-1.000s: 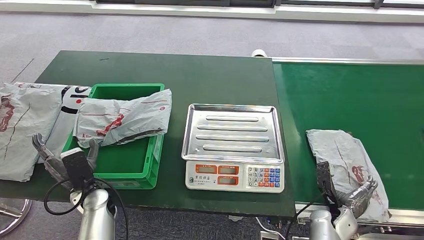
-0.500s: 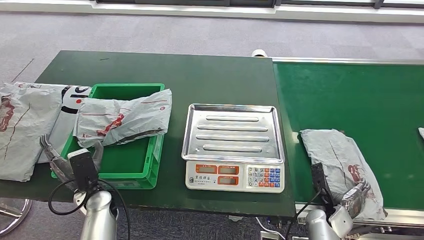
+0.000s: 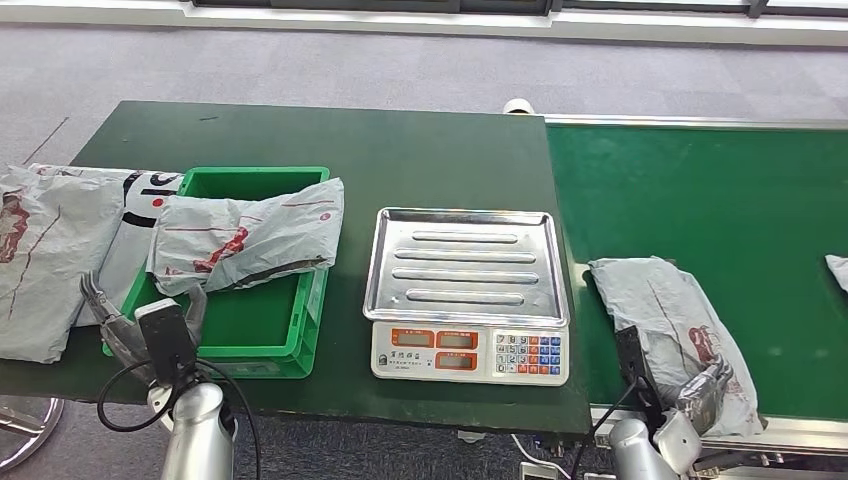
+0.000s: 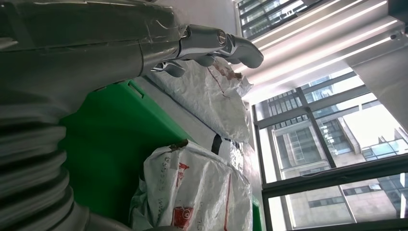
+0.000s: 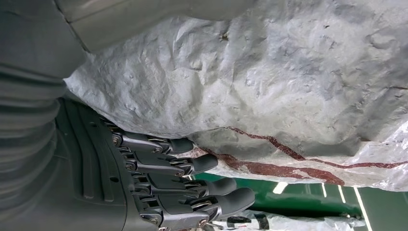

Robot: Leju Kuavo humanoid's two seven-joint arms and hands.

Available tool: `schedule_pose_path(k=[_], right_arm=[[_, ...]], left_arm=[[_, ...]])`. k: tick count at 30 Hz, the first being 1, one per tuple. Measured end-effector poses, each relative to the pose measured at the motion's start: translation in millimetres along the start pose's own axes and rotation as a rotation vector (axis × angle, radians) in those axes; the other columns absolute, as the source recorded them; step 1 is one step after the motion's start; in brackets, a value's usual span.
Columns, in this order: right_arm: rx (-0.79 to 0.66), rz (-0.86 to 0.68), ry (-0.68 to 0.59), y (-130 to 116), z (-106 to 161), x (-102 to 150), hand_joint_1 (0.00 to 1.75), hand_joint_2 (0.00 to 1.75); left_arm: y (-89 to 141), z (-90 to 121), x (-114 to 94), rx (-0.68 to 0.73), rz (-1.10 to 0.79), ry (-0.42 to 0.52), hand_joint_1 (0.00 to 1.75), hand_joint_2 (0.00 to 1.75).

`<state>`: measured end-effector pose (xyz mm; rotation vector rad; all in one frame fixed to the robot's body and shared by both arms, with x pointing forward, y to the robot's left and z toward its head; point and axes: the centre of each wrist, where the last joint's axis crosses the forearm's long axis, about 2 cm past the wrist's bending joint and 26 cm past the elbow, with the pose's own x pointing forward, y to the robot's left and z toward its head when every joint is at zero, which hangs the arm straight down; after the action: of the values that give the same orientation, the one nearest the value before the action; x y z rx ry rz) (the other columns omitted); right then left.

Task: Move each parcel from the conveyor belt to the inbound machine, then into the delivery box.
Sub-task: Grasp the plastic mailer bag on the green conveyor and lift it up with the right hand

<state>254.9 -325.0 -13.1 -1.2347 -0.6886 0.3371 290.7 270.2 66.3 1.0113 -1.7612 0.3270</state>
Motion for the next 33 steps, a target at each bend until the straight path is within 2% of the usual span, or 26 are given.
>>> schedule_pose_path(k=[33], right_arm=[[0.009,0.014,-0.024,1.8,1.3,1.9,0.0,1.75]], left_arm=[[3.3,0.3,-1.3,-0.004,-0.018,-0.014,0.0,1.75]])
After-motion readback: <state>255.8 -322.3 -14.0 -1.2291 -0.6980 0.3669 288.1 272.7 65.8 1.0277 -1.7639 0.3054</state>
